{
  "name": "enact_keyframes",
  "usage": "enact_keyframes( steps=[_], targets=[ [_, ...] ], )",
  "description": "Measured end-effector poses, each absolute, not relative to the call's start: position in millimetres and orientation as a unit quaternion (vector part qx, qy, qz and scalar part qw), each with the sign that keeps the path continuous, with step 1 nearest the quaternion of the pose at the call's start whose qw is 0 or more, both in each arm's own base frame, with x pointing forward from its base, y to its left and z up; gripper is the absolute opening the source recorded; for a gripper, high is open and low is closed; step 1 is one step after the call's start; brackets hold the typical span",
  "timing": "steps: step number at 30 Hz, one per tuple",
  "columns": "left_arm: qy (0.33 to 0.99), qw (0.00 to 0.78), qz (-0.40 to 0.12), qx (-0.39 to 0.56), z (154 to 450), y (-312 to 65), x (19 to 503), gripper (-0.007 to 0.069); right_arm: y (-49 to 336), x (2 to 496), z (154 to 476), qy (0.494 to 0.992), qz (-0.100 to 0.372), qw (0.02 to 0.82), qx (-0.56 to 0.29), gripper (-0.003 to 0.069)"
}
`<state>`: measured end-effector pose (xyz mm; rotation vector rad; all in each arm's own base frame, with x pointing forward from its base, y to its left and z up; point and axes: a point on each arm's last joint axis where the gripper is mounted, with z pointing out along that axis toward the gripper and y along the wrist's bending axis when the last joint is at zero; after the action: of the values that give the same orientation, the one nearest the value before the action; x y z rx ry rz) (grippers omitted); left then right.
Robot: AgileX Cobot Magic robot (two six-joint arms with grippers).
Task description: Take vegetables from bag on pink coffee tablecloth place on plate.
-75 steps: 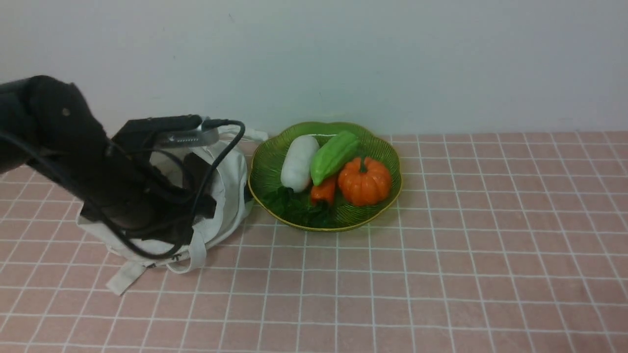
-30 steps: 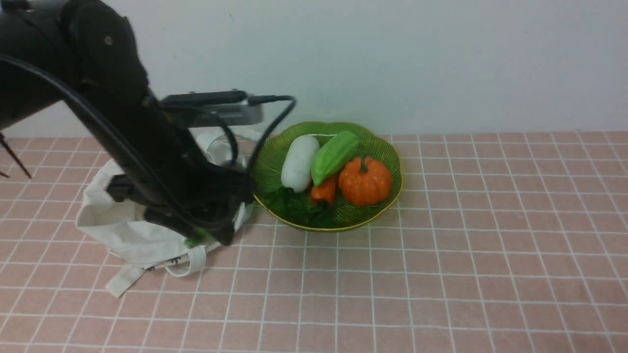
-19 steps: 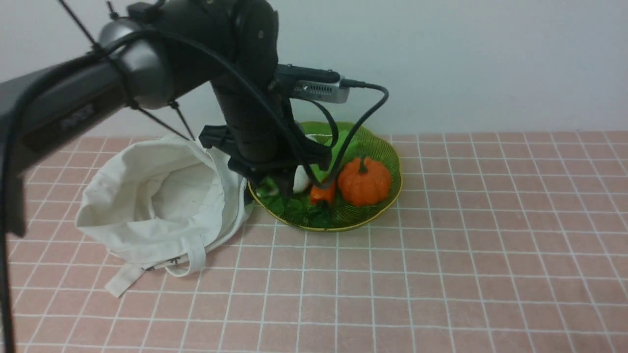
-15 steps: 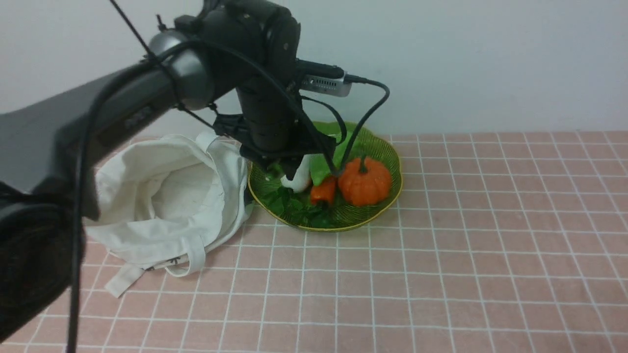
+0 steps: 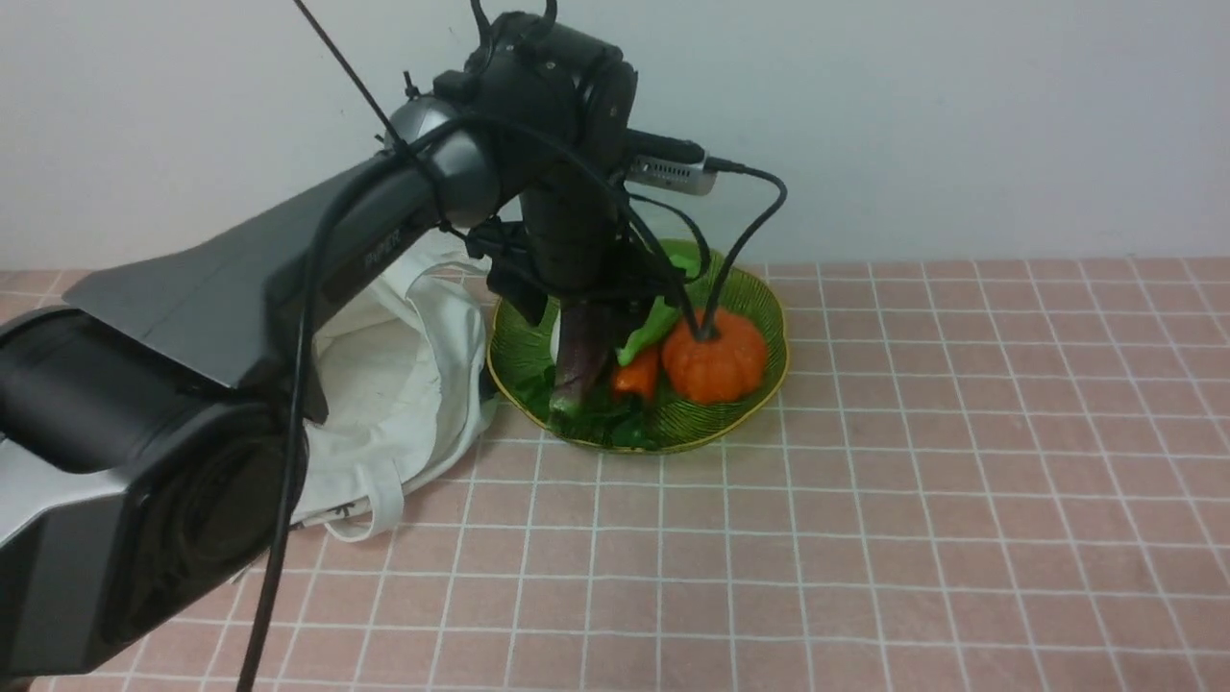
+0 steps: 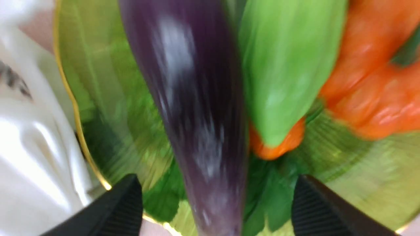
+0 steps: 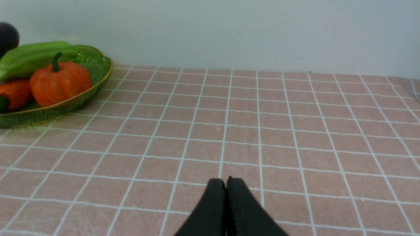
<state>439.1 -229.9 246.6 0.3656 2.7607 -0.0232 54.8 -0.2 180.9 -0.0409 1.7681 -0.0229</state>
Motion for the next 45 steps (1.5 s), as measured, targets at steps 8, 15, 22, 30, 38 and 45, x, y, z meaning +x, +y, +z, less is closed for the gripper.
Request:
enact_keyframes(
  steps=[8,15,22,30,38,45],
  targets=[
    [0.95,0.253,-0.073,0.165,348,-229,390,0.023,0,55,181,0.773,-0.01,0.634,-0.018,-0.0015],
    [0.93,0.272,-0.091,0.23,412,-189,269,-0.0002,0,55,181,0.773,-0.01,0.634,-0.018,-0.0015],
    [0.924,0.293,-0.115,0.216,362,-130,173,-0.0005,0,55,181,0.773,-0.01,0.634,-0.018,-0.0015],
    [0.886,0.395,-0.194,0.148,259,-87,117,-0.0005,0,55,181,0.773,-0.01,0.634,-0.018,-0.0015],
    [0.85,0.463,-0.203,0.148,249,-60,87,-0.0005,0,55,181,0.773,-0.01,0.634,-0.018,-0.0015],
    [0.839,0.482,-0.207,0.145,253,-52,79,-0.0005,0,55,181,0.773,-0.01,0.634,-0.018,-0.0015]
  ],
)
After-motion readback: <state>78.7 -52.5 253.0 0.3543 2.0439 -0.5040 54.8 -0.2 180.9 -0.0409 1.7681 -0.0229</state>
